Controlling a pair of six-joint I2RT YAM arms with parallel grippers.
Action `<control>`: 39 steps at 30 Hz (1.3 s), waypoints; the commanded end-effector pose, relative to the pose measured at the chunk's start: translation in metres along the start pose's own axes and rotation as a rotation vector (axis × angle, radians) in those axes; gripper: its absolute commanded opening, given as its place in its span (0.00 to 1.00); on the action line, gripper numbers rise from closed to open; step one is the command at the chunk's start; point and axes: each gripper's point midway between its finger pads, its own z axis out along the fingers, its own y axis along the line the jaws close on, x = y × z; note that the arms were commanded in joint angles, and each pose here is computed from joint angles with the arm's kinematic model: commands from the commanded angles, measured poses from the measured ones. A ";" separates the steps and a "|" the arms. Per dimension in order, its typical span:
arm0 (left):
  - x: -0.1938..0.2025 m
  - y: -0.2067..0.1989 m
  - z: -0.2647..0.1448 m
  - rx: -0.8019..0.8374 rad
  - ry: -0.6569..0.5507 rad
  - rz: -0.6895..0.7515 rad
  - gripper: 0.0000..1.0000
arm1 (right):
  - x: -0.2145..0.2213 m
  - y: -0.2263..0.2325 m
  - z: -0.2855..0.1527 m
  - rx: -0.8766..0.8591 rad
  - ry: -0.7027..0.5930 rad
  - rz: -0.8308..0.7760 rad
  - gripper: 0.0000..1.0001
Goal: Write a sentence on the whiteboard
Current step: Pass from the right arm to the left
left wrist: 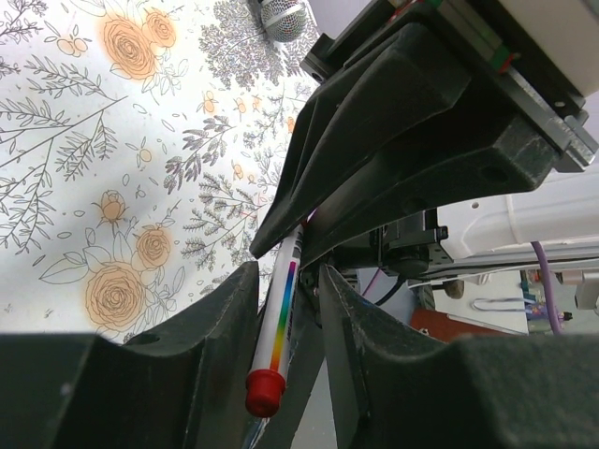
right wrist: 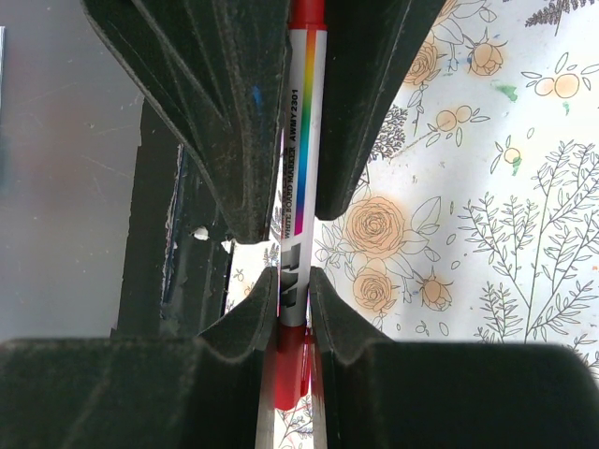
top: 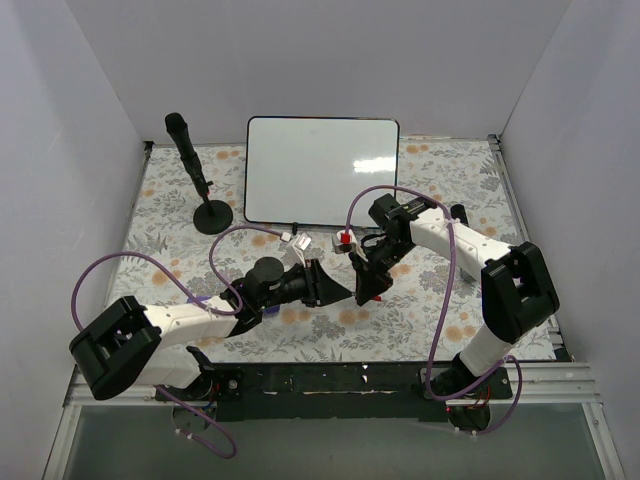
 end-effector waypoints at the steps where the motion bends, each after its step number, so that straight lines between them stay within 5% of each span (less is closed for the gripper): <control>1: -0.007 -0.006 -0.004 0.016 -0.042 0.011 0.31 | -0.007 0.007 0.001 -0.025 -0.029 -0.021 0.01; 26: -0.005 -0.007 -0.003 0.041 -0.039 -0.012 0.24 | -0.006 0.007 0.004 -0.033 -0.028 -0.006 0.01; 34: -0.005 -0.009 -0.003 0.049 -0.039 -0.008 0.00 | -0.005 0.008 0.005 -0.036 -0.026 -0.006 0.01; 36: -0.005 -0.009 -0.003 0.050 -0.040 -0.001 0.00 | -0.006 0.008 0.003 -0.034 -0.027 -0.006 0.10; 37: -0.005 -0.007 -0.004 0.045 -0.044 0.007 0.00 | -0.007 0.009 0.002 -0.032 -0.028 -0.008 0.27; 39: -0.007 -0.008 -0.010 0.042 -0.058 0.040 0.00 | -0.009 0.010 -0.003 -0.017 -0.034 -0.021 0.40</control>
